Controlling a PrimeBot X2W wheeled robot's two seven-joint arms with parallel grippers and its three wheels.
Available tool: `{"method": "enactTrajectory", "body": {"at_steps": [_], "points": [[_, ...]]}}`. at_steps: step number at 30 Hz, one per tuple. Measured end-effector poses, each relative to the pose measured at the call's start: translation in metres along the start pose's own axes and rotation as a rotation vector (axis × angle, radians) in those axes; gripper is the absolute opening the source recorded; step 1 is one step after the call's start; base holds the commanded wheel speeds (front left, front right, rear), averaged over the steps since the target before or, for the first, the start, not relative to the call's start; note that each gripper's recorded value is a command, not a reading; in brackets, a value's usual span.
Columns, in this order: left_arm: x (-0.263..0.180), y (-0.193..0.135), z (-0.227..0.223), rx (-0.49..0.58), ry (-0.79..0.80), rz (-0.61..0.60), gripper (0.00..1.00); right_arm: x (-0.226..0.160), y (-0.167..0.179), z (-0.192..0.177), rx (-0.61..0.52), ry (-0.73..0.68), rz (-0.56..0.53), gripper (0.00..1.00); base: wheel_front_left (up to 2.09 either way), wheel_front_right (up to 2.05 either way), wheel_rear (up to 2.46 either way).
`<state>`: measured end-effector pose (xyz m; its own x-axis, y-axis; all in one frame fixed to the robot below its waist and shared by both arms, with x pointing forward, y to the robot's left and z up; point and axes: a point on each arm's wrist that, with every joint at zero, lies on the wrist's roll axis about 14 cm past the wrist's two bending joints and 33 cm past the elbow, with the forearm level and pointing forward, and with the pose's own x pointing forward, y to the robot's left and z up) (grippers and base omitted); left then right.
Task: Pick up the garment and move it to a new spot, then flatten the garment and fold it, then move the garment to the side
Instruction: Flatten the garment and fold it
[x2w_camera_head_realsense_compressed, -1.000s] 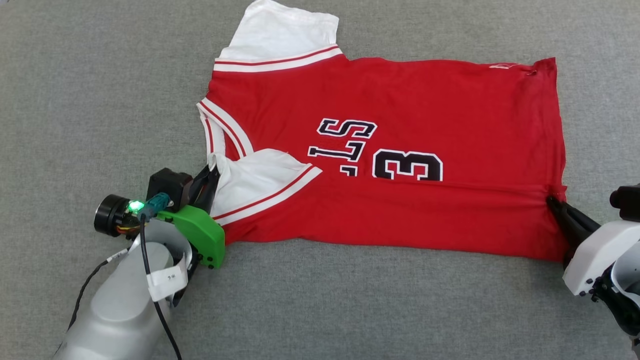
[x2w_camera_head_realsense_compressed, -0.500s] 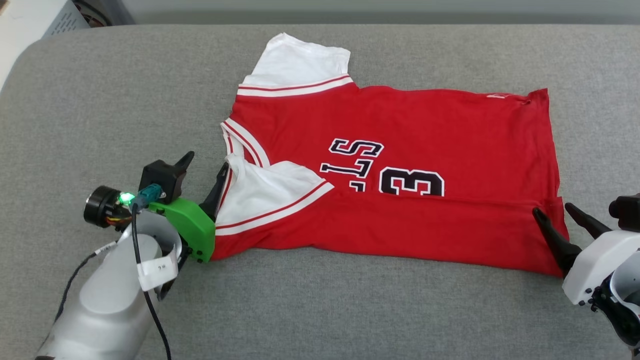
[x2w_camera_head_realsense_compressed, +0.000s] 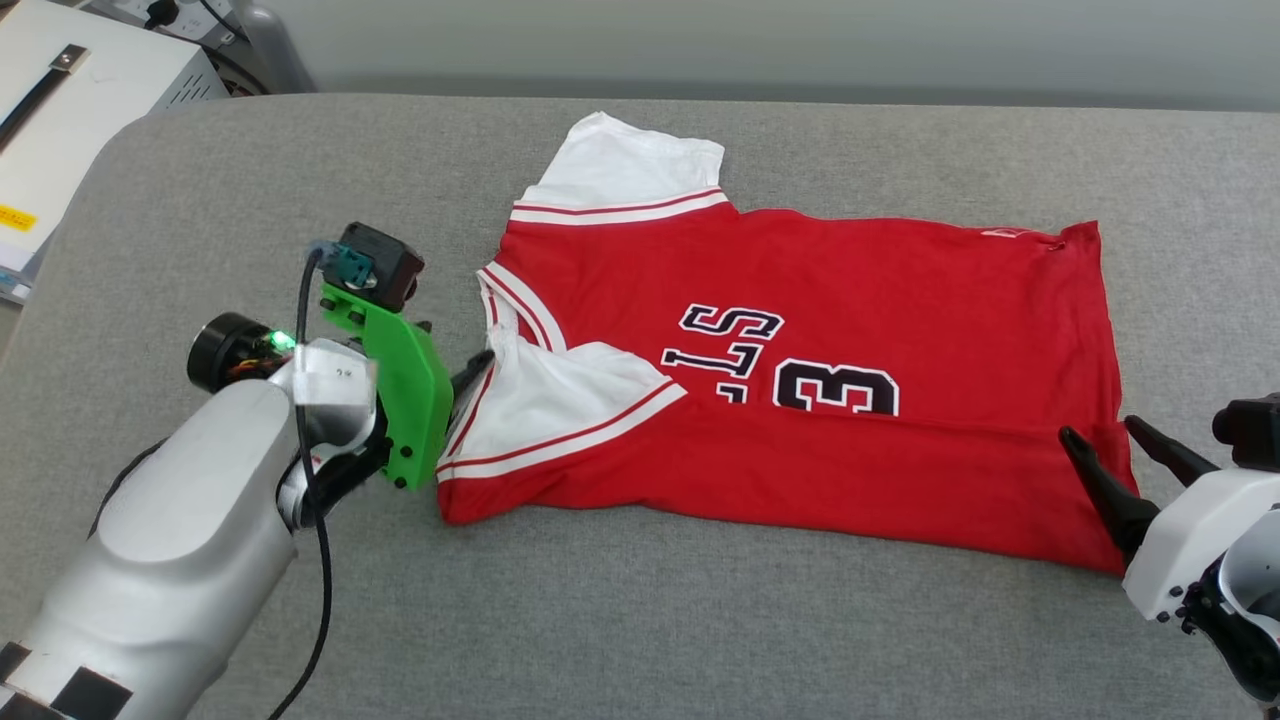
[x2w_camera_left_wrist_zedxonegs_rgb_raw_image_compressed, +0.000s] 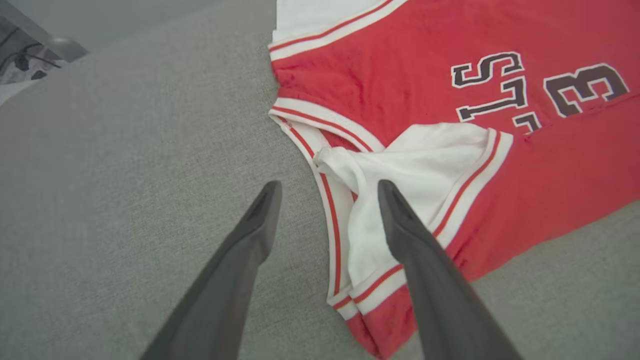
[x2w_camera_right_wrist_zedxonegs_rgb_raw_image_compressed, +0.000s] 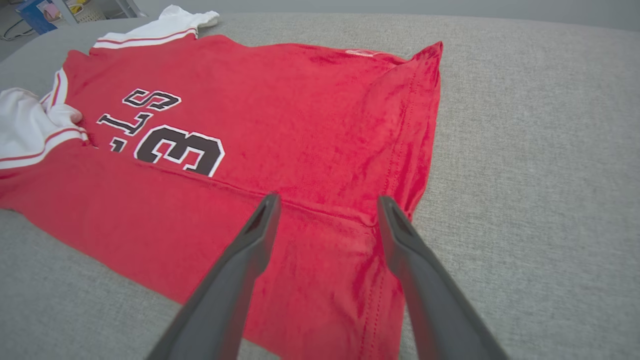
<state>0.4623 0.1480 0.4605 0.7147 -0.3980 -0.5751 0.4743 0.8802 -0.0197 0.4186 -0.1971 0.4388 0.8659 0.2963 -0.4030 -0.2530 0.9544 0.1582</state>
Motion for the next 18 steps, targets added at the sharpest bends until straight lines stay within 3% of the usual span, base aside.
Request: {"method": "enactTrajectory", "body": {"at_steps": [4,7,18], "points": [[-0.003,-0.017,-0.026,-0.057,0.2,-0.085,1.0,-0.001,-0.001,-0.004,0.004,0.021,-0.004,1.0,0.0,0.0,0.0],[-0.006,-0.021,-0.046,-0.036,0.311,-0.107,1.0,-0.002,-0.001,-0.009,0.007,0.042,-0.004,1.0,0.0,0.0,0.0],[0.009,-0.014,-0.1,-0.091,0.483,-0.102,1.0,0.001,-0.004,-0.025,0.023,0.098,-0.006,1.0,0.0,0.0,0.0]]}}
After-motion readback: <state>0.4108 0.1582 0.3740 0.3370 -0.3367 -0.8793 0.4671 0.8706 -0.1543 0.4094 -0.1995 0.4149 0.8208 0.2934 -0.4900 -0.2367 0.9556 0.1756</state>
